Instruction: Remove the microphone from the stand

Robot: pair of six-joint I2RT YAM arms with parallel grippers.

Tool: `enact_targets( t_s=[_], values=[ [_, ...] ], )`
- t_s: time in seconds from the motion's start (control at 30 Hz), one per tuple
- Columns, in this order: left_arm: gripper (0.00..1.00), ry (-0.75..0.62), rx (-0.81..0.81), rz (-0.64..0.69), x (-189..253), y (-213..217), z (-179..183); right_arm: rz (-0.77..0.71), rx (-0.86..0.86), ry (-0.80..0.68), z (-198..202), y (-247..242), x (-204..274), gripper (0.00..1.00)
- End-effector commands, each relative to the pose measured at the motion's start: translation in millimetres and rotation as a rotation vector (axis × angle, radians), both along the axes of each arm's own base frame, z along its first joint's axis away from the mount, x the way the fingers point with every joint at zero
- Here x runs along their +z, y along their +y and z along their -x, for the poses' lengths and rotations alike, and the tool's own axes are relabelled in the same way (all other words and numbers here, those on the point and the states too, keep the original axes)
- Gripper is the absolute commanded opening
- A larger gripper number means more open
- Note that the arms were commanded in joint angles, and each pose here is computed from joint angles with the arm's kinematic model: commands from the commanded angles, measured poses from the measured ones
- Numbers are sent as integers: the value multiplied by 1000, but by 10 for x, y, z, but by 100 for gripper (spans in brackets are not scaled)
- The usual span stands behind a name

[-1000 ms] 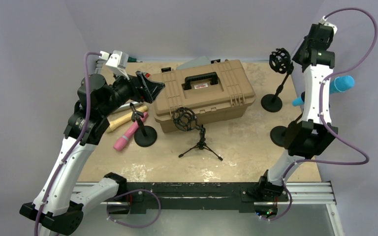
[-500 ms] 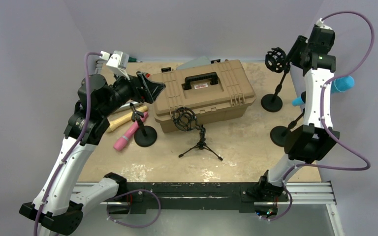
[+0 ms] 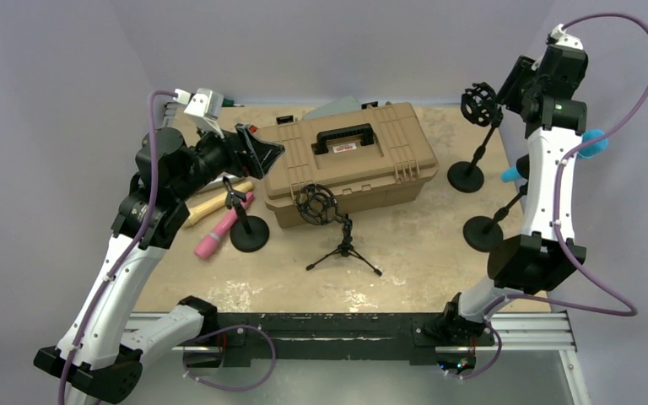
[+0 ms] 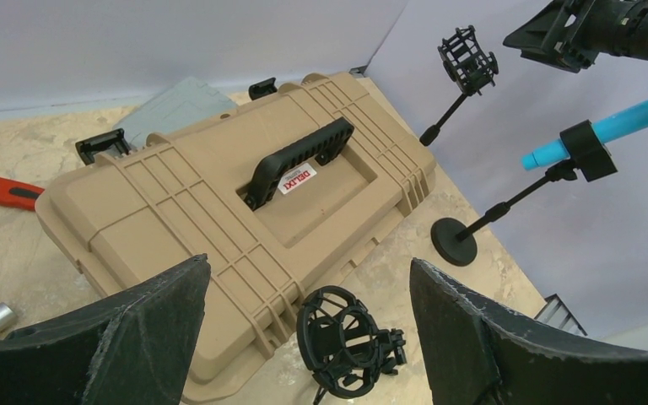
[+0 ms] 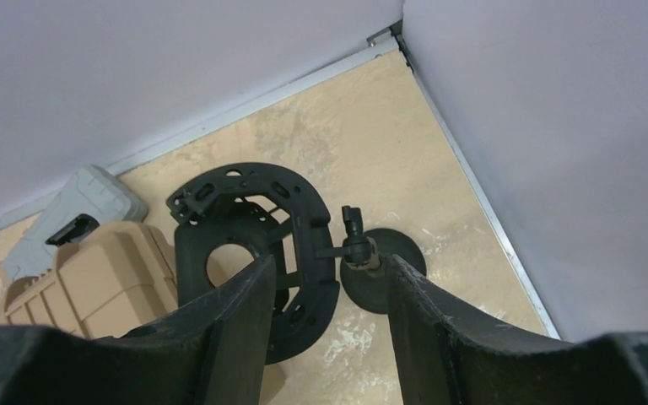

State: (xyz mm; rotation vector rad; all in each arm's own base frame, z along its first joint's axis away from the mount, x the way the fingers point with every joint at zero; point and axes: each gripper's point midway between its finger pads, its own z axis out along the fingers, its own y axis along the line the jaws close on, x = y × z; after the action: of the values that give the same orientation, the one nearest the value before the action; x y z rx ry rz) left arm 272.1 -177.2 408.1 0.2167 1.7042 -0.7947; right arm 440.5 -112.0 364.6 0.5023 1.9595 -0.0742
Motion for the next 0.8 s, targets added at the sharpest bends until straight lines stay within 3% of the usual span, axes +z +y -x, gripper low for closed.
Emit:
enact_targets(
  t_s=[0.0,0.4,0.77],
  values=[
    [86,-44,-25,-3,63,-40,15,20,29,44,-16,8,-170,48],
    [86,-47,-25,-5,70,-36,20,-15,105,105,-221,216,-524,44],
    [86,-47,-28,-6,68,-38,26,-81,156,59,-344,408,-487,16]
  ],
)
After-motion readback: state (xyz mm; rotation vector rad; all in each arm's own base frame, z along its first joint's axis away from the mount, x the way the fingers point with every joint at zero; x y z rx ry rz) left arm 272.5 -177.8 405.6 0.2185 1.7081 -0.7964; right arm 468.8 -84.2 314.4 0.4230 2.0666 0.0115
